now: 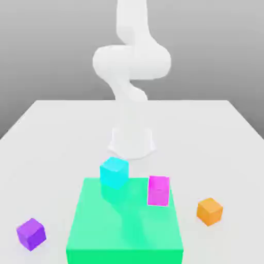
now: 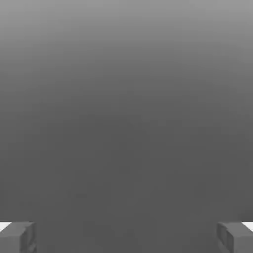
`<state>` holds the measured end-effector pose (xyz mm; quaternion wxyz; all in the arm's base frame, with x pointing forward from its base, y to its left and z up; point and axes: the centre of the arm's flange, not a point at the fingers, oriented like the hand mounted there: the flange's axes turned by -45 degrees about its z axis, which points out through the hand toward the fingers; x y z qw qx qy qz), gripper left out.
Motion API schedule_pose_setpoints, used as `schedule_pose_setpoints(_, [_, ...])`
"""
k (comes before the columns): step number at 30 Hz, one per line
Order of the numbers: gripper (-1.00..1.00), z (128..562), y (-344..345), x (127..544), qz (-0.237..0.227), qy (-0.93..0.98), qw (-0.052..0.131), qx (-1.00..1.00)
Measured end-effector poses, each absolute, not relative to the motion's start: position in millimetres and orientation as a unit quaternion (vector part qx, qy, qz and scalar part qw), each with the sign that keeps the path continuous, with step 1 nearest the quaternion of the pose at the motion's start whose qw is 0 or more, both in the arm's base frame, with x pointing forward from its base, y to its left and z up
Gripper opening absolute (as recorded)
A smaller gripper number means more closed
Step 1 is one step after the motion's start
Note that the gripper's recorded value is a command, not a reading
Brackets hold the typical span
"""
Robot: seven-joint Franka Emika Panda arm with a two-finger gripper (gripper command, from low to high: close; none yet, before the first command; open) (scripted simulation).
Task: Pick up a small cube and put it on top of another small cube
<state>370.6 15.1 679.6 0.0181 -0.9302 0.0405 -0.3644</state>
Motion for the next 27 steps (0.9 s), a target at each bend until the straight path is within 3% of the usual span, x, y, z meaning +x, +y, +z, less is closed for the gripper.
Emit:
schedule_pose_setpoints(6, [0.00,597,53,417,-0.301,0.125,0.046,-0.944])
schedule_pose_setpoints(13, [0.00,497,97,444,-0.226,0.220,0.062,-0.947])
schedule_pose_setpoints(20, [0.00,394,139,443,-0.151,0.313,0.061,-0.936])
schedule_pose_setpoints(27, [0.00,296,175,416,-0.080,0.402,0.043,-0.911])
